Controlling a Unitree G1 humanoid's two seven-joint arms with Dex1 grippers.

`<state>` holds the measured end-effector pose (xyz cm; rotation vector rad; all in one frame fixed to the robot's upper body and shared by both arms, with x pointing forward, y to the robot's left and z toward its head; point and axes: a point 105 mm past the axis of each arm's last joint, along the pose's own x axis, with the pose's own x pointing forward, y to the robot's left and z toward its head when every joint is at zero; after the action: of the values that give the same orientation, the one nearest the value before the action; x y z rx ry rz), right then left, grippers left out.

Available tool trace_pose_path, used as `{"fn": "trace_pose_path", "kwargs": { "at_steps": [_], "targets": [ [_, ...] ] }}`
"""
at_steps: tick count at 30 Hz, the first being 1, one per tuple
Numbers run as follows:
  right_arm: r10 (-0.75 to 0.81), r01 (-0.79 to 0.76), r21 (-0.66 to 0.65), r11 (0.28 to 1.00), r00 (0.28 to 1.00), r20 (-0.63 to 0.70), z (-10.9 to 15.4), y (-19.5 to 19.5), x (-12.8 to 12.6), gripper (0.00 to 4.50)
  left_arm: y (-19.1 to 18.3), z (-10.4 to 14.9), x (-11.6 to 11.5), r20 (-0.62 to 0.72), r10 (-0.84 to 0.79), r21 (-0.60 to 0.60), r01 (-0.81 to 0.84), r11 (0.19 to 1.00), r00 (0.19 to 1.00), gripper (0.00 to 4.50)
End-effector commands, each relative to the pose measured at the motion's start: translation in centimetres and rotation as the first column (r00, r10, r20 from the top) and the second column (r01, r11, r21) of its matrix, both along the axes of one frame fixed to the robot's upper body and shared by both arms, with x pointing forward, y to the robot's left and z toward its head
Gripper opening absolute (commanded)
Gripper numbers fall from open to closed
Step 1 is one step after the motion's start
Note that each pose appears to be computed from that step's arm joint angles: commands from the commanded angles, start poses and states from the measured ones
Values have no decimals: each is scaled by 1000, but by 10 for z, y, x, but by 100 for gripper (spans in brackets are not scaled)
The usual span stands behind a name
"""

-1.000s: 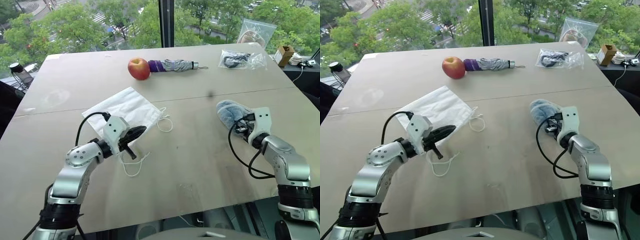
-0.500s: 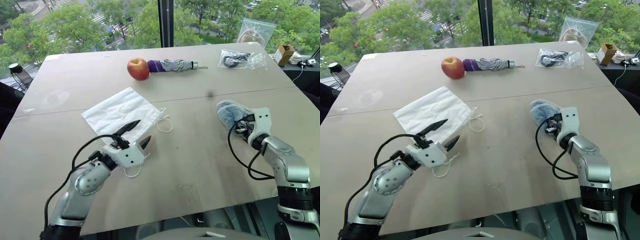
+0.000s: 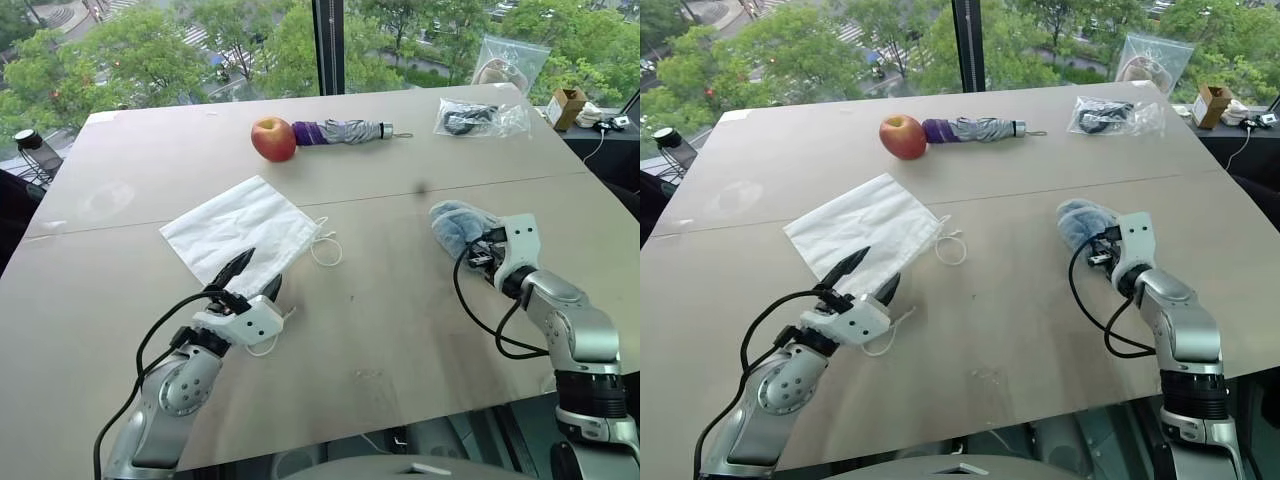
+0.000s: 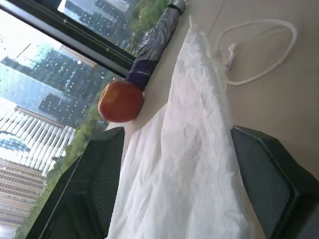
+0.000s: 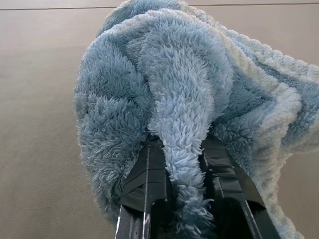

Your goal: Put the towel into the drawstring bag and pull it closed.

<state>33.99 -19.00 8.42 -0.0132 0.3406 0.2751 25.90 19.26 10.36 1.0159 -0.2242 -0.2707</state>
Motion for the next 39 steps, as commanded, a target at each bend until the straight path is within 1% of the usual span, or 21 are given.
{"fn": "trace_pose_path", "kwargs": {
  "at_steps": [1, 6, 11, 14, 17, 22, 23, 24, 25, 26, 27, 29, 30, 34, 39],
  "targets": [
    [76, -72, 38, 997, 989, -128, -31, 19, -11, 6, 6, 4, 2, 3, 7, 8, -7, 1000, 1000, 348],
    [75, -70, 41, 997, 989, -125, -31, 20, -12, 6, 3, 4, 2, 0, -18, 12, 18, 1000, 1000, 348],
    [73, -68, 42, 997, 989, -127, -32, 20, -13, 6, 8, 23, 5, 99, 26, -11, -25, 1000, 995, 348],
    [73, -68, 41, 997, 989, -128, -32, 20, -14, 6, 11, 28, 6, 121, 44, -23, -42, 999, 992, 348],
    [72, -68, 40, 997, 989, -128, -32, 19, -14, 6, 16, 37, 9, 152, 81, -62, -72, 995, 985, 348],
    [73, -69, 41, 997, 990, -124, -31, 20, -11, 6, 25, 25, 18, 71, 116, -102, -108, 989, 991, 348],
    [74, -69, 42, 997, 990, -123, -31, 20, -11, 6, 25, 22, 20, 47, 112, -103, -107, 989, 993, 296],
    [74, -69, 42, 997, 990, -121, -30, 21, -10, 6, 25, 19, 22, 19, 106, -109, -103, 989, 994, 256],
    [74, -69, 42, 997, 990, -118, -30, 21, -10, 6, 25, 16, 23, -5, 104, -118, -104, 988, 995, 233],
    [74, -69, 43, 997, 990, -117, -29, 21, -9, 6, 25, 14, 25, -21, 104, -123, -106, 987, 994, 175],
    [75, -70, 44, 997, 991, -112, -29, 21, -9, 6, 25, 13, 26, -38, 100, -133, -104, 986, 994, 144],
    [77, -73, 47, 996, 992, -103, -27, 22, -8, 6, 26, 12, 30, -55, 99, -158, -106, 982, 994, 38],
    [78, -74, 47, 996, 992, -101, -26, 23, -8, 6, 26, 12, 32, -66, 93, -175, -103, 979, 993, 0],
    [90, -88, 34, 996, 994, -66, -21, 23, -7, 6, 26, 17, 37, -77, 74, -242, -91, 966, 994, 0],
    [113, -111, 36, 993, 992, -58, -20, 26, -7, 6, 21, 27, 43, -104, 12, -334, -46, 941, 995, 0]
  ]
}}
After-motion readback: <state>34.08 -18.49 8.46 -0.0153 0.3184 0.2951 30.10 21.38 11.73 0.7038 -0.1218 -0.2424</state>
